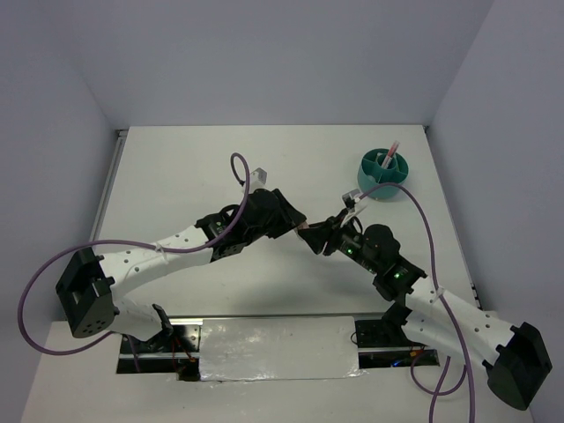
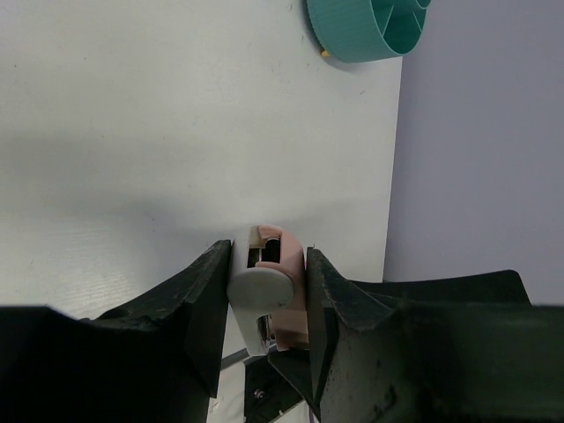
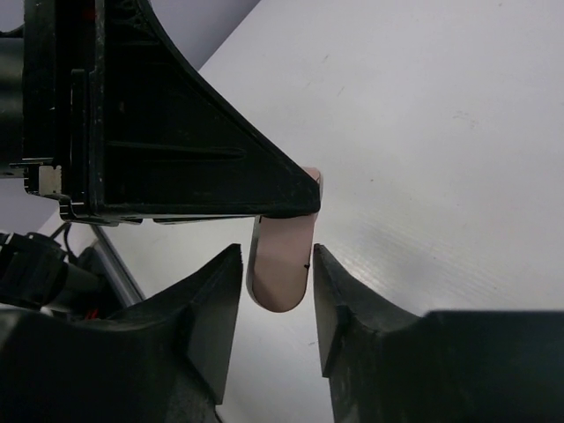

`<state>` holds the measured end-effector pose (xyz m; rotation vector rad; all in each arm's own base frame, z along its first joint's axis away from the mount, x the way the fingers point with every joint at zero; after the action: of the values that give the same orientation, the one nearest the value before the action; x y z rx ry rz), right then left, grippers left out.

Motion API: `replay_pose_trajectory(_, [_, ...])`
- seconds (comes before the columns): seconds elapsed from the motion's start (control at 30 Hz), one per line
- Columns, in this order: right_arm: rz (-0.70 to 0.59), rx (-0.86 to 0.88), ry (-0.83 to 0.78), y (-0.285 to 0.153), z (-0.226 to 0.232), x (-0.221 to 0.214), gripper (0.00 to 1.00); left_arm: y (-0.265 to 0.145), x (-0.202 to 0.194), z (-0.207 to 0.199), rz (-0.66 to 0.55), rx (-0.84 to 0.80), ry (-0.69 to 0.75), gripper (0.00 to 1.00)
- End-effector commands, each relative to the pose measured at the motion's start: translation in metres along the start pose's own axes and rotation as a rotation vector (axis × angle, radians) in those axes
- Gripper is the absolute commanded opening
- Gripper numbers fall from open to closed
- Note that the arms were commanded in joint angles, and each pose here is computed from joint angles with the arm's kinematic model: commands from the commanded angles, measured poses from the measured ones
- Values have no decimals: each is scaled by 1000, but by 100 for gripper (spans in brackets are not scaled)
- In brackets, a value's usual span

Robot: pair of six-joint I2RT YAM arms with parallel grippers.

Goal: Sort the stationery into containers
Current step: Place the stationery in the storage box.

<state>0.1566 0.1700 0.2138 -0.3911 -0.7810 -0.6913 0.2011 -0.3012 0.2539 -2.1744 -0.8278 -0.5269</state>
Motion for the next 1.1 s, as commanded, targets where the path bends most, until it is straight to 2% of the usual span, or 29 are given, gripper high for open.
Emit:
replay_pose_trajectory(0.0, [-24, 45, -9, 3, 7, 7, 48, -6, 11, -17, -48, -76, -12, 0])
replay_pose_trajectory(0.1, [-23, 32, -5, 3, 5, 5, 56, -8, 14, -17, -62, -79, -13, 0])
replay_pose_trajectory(0.17, [-29, 23, -6, 2, 4, 5, 55, -10, 15, -17, -67, -79, -14, 0])
replay_pose_trajectory(0.4, [-53, 25, -24, -3, 3, 6, 31, -11, 15, -15, -72, -72, -13, 0])
replay_pose_trajectory(0.5, [-46, 43, -27, -4, 3, 4, 14, -12, 16, -16, -81, -80, -17, 0])
replay_pose_trajectory(0.57, [-43, 59, -26, -4, 4, 4, 12, -12, 16, -16, -86, -84, -14, 1])
replay_pose_trajectory(0.6, [-36, 61, -20, -4, 5, 3, 8, -13, 18, -17, -91, -85, -9, 7])
replay_pose_trajectory(0.63, [-31, 58, -15, -4, 5, 3, 0, -13, 19, -17, -94, -78, -2, 24])
replay_pose_trajectory(0.67, [-30, 61, -11, -4, 6, 3, 0, -13, 20, -18, -97, -79, -4, 38])
replay_pose_trajectory(0.77, [-15, 55, 8, -5, 7, 3, 0, -16, 33, -23, -127, -62, 12, 92])
replay_pose_trajectory(0.8, [-22, 35, 18, -3, 8, 6, 0, -16, 38, -20, -127, -34, 40, 99])
replay_pose_trajectory(0.87, [-10, -38, 60, -3, 5, 7, 0, -21, 66, -29, -169, -22, 47, 99])
replay_pose_trajectory(0.93, [-17, -153, 97, -4, -5, 8, 0, -24, 83, -18, -156, 61, 86, 99])
replay_pose_trajectory(1.0, [-67, -201, 125, -6, -8, 17, 0, -38, 105, -20, -186, 74, 108, 99])
replay_pose_trajectory(1.07, [-115, -335, 185, -12, -17, 26, 0, -54, 120, -11, -208, 109, 134, 99])
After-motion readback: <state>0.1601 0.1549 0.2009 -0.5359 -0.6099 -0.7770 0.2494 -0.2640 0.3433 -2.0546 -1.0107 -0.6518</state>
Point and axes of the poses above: each gripper's point midway between its finger pads, its own y axis out along the fingers, its own z axis along the line the jaws close on, x = y × z, the point moved 9 cm from there along -y, back along the fingers, and after that the axes turned 13 degrees about y, right-handed, at the moved point
